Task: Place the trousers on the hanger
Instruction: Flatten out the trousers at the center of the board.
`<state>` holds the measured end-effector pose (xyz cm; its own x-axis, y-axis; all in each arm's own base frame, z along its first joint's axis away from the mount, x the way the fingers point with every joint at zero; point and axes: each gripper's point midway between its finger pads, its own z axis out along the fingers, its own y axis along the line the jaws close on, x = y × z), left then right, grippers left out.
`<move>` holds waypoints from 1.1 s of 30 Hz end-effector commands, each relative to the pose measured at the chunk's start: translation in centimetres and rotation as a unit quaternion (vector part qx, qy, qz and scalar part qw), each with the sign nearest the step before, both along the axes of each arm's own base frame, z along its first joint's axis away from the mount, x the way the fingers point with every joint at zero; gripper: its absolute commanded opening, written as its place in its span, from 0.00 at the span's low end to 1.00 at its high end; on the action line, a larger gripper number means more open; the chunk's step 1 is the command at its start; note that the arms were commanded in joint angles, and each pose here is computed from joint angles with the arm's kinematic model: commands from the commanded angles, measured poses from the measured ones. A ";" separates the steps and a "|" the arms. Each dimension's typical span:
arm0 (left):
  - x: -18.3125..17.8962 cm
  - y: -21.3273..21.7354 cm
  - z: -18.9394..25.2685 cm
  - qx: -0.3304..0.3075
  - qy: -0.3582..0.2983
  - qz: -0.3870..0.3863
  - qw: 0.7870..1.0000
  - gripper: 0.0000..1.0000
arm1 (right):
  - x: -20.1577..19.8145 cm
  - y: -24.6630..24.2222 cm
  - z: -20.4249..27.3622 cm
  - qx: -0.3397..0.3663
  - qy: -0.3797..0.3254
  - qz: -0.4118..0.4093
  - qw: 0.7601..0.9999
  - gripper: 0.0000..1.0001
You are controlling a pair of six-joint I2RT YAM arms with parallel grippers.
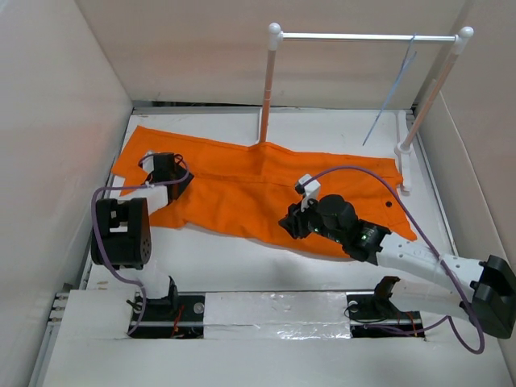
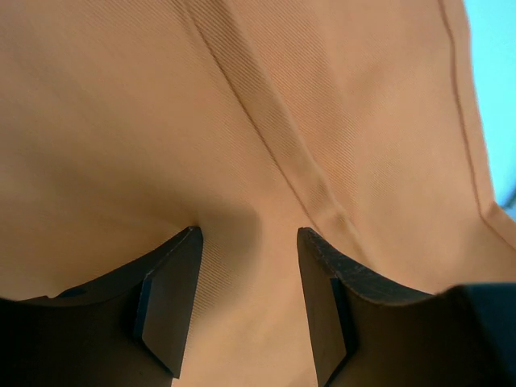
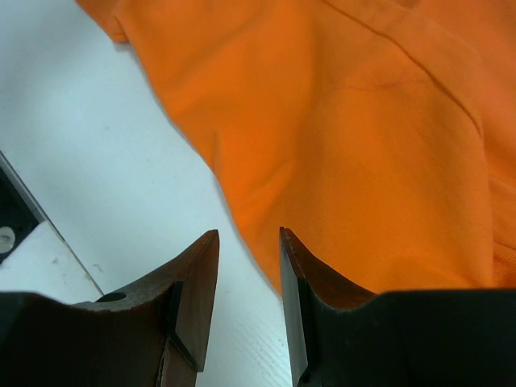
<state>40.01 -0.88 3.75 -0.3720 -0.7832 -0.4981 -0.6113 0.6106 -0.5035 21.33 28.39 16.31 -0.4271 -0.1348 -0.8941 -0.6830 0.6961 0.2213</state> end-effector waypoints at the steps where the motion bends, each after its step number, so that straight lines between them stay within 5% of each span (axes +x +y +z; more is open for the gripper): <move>1: 1.2 -2.3 3.0 0.022 -0.018 -0.042 0.999 0.48 | 0.7 0.1 2.8 0.038 -0.037 -0.011 0.999 0.42; 6: -1.1 0.8 8.4 0.070 -0.063 0.011 0.995 0.50 | 0.5 -0.4 3.0 0.041 -0.049 -0.010 0.998 0.41; 8: -3.0 2.9 9.5 0.083 -0.071 0.047 0.993 0.49 | 0.1 -0.2 2.7 0.045 -0.048 0.001 0.998 0.30; 10: -5.3 5.7 8.3 0.089 -0.047 0.089 0.991 0.46 | -0.1 -0.1 2.9 0.055 -0.054 0.008 0.997 0.03; 11: -6.3 6.6 8.4 0.089 -0.044 0.105 0.990 0.43 | 0.0 -0.3 2.8 0.057 -0.055 0.008 0.997 0.00; 12: -6.9 7.3 8.0 0.086 -0.036 0.117 0.989 0.34 | -0.1 -0.4 2.6 0.055 -0.055 0.009 0.997 0.00; 13: -7.9 9.4 7.6 0.083 -0.025 0.148 0.985 0.09 | -0.2 -0.5 2.7 0.056 -0.057 0.010 0.997 0.00; 15: -9.2 10.9 6.7 0.063 -0.001 0.165 0.984 0.00 | -0.3 -0.9 2.3 0.052 -0.060 0.007 0.997 0.00; 19: -11.6 15.0 5.6 0.063 0.039 0.215 0.974 0.02 | -0.1 -2.5 2.4 0.058 -0.069 -0.014 0.996 0.00; 20: -12.6 16.4 5.2 0.068 0.053 0.239 0.967 0.21 | 0.0 -3.0 2.9 0.065 -0.074 -0.019 0.995 0.00; 24: -14.4 18.3 3.6 0.067 0.086 0.276 0.955 0.46 | 0.5 -4.1 2.9 0.075 -0.078 -0.029 0.994 0.05; 33: -13.9 19.0 0.1 0.047 0.133 0.270 0.952 0.47 | 0.4 -3.9 2.2 0.075 -0.065 -0.005 0.995 0.12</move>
<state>25.37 17.63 3.26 -0.0454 -0.8601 -0.5081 -0.9548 0.1870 -0.2312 21.40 23.82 16.97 -0.3566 -0.0241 -0.9339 -0.6740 0.6989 0.2393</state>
